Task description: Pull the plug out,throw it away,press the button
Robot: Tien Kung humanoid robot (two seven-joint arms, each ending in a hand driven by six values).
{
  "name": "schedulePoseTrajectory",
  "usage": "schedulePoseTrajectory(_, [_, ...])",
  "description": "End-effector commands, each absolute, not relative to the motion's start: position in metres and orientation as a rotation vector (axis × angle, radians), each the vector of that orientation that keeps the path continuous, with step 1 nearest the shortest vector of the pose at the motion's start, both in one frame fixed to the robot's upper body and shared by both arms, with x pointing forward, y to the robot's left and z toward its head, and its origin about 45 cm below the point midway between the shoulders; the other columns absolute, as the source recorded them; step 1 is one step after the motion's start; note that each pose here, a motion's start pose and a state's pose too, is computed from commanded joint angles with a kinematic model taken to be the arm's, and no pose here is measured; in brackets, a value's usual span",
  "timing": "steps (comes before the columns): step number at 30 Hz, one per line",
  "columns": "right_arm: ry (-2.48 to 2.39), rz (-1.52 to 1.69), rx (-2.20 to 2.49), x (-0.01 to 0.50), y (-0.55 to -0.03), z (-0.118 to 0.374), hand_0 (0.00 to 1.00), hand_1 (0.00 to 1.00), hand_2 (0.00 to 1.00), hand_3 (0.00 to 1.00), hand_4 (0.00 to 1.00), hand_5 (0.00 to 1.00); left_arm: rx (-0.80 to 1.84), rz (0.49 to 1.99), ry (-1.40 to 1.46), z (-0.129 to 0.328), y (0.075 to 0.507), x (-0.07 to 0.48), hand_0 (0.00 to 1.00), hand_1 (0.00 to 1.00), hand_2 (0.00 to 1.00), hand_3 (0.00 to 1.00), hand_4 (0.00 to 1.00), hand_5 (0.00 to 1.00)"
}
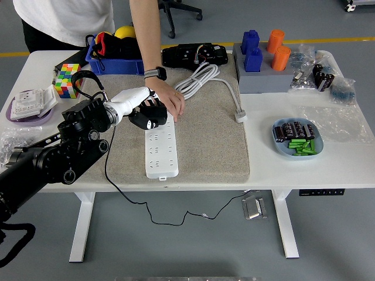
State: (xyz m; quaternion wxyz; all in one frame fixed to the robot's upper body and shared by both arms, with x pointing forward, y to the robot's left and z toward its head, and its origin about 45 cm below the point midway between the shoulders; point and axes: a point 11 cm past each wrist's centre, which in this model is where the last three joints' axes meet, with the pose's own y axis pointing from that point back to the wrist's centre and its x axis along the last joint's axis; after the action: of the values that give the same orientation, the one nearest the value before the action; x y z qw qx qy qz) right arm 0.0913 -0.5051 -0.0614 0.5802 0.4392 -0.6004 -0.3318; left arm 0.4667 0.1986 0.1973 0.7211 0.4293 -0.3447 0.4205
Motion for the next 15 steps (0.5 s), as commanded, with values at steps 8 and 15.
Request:
schedulePoseTrajectory(8, [-1.402, -0.779, 1.021, 0.088, -0.506, -0.062, 0.767, 0.729, 0.724, 0.713, 0.883, 0.658, 0.936, 1.048, -0.753, 0.214, 0.231, 0.476, 0.578, 0.490, 0.440, 0.557, 0.697, 0.002])
schedulePoseTrajectory(15, [-1.402, -0.785, 1.021, 0.087, -0.504, -0.063, 0.767, 0.729, 0.724, 0.713, 0.883, 0.658, 1.048, 1.128, -0.681, 0.191, 0.278, 0.477, 0.572, 0.485, 0.437, 0.555, 0.695, 0.002])
